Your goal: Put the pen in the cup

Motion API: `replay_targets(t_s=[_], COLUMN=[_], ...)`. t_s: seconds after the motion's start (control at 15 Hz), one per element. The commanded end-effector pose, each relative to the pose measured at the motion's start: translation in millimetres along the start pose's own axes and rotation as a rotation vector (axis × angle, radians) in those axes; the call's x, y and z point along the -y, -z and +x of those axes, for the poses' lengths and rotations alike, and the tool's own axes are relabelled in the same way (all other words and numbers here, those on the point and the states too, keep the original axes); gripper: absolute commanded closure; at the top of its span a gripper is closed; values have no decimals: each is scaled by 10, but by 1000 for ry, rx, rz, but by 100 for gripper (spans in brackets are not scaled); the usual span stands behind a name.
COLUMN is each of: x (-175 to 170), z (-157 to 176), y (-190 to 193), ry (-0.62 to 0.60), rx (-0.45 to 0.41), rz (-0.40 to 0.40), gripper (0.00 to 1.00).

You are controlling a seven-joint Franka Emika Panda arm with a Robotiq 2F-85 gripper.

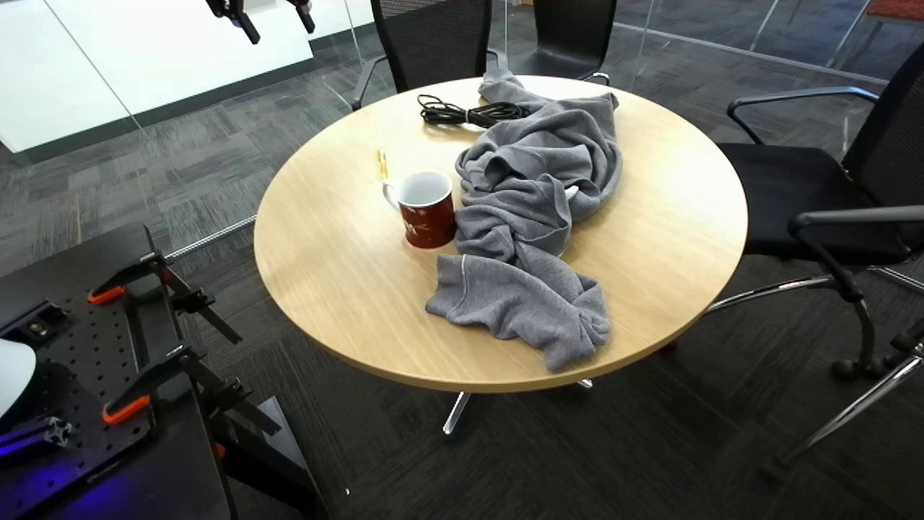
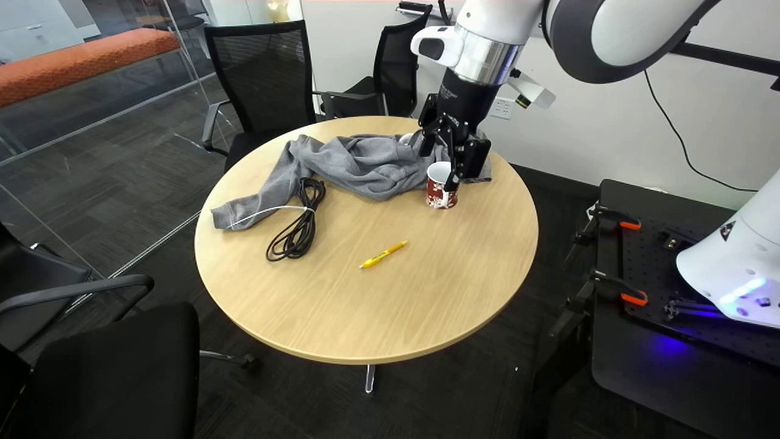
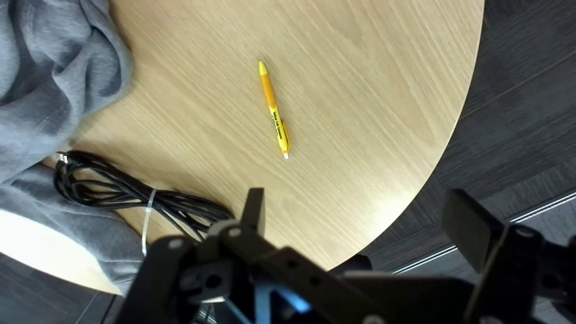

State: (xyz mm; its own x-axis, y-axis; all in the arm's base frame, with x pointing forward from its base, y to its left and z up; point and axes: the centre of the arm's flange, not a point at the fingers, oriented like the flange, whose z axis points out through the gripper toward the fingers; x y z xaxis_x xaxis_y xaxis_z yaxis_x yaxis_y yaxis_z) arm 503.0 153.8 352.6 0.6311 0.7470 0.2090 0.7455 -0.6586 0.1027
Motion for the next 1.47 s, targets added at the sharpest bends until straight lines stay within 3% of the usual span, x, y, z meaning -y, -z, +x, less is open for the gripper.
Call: replay_targets(t_s=[0.0,0.33,1.4], x=[-210,-368,-496], z=[111,207,358], y=[-340,-812,-1949], ry=[68,139,186], rx=[-23,-30,156], rz=[-5,-4,46], gripper=[0,0,0])
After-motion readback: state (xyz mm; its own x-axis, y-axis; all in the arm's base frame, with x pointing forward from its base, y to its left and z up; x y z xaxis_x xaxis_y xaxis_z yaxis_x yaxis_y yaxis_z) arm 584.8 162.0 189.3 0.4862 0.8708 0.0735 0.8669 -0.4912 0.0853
